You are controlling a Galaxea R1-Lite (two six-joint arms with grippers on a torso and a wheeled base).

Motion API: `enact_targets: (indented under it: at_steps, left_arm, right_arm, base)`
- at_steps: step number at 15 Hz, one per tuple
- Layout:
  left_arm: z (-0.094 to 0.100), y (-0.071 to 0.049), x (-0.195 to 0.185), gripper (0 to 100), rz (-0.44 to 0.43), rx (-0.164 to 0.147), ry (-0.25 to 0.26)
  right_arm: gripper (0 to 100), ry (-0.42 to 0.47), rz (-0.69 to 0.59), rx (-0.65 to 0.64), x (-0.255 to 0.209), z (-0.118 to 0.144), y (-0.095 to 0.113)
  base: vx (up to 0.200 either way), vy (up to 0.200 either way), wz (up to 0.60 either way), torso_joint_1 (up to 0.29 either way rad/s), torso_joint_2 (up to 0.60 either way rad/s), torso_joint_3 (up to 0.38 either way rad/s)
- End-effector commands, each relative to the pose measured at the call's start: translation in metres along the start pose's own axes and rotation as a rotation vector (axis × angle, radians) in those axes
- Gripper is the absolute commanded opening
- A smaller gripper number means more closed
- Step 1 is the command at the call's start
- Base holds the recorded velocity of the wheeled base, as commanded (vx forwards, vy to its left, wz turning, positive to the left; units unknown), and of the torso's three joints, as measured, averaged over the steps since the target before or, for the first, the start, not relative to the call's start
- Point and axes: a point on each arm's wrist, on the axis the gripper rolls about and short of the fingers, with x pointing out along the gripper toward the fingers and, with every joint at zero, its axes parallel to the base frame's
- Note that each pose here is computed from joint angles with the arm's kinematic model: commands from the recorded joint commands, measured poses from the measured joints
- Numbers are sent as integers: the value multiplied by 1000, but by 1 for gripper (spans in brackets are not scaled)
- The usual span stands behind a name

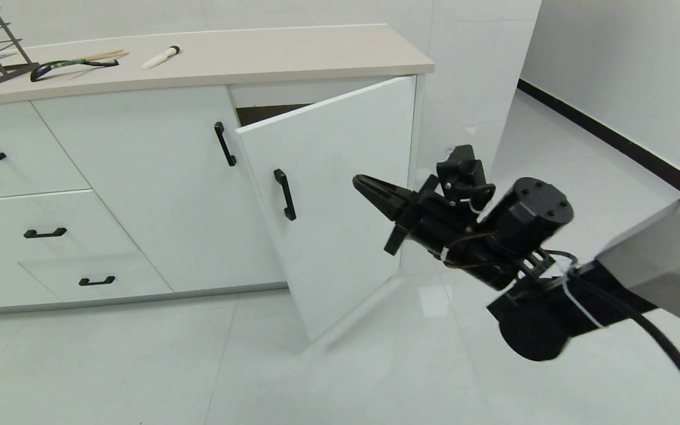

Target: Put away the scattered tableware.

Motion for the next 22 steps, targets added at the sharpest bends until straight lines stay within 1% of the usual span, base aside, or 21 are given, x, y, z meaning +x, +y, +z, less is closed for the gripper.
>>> enact_targets:
  at_steps: [1,2,4,5,6,7,9,10,11,12,14,15,16,17,18,19,20,22]
  left_arm:
    - [0,0,0,100,0,-1,0]
    - [0,0,0,100,0,0,0]
    - [0,0,0,100,0,-1,0]
    - [0,0,0,100,0,0,0]
    - [0,0,0,100,0,0,0]
    - [0,0,0,100,0,0,0]
    - [0,0,0,100,0,0,0]
    - [0,0,0,100,0,0,0]
    - [0,0,0,100,-1,0,0]
    - [0,0,0,100,0,0,0]
    - [0,0,0,100,0,0,0]
    - [0,0,0,100,-1,0,0]
    - [0,0,0,100,0,0,0]
    - [0,0,0,100,0,0,0]
    - [0,0,0,100,-1,0,0]
    - [0,0,0,100,0,0,0]
    - [0,0,0,100,0,0,0]
    - [0,0,0,100,0,0,0]
  right_arm:
    - [0,62,-18,0,-81,66,23]
    - [0,59,-53,-21,-106,86,23]
    - [0,75,-220,-112,-171,121,13]
    - [0,88,-297,-157,-205,134,20]
    - [0,96,-369,-200,-237,144,35]
    - [0,86,-401,-241,-259,151,51]
    - [0,47,-468,-339,-289,170,83]
    - [0,51,-487,-351,-298,173,95]
    - [0,118,-495,-304,-317,166,119]
    - [0,187,-512,-251,-332,153,137]
    - [0,302,-573,-169,-356,129,165]
    - [0,366,-624,-113,-362,117,166]
    - [0,395,-699,-98,-366,110,166]
    - [0,495,-804,-35,-373,98,168]
    - [0,526,-879,-28,-376,97,168]
    - [0,528,-964,-39,-377,99,167]
    - [0,533,-1068,-29,-380,95,166]
    - [0,521,-1073,-12,-380,95,166]
  base:
    - [0,0,0,0,0,0]
    - [0,0,0,0,0,0]
    - [0,0,0,0,0,0]
    - [0,0,0,0,0,0]
    - [0,0,0,0,0,0]
    - [0,0,0,0,0,0]
    - [0,0,0,0,0,0]
    - [0,0,0,0,0,0]
    - [0,0,0,0,0,0]
    - [0,0,0,0,0,0]
    - [0,0,0,0,0,0]
    - [0,0,0,0,0,0]
    - [0,0,0,0,0,0]
    - [0,0,0,0,0,0]
    - [0,0,0,0,0,0]
    - [0,0,0,0,0,0]
    - [0,0,0,0,0,0]
    - [0,0,0,0,0,0]
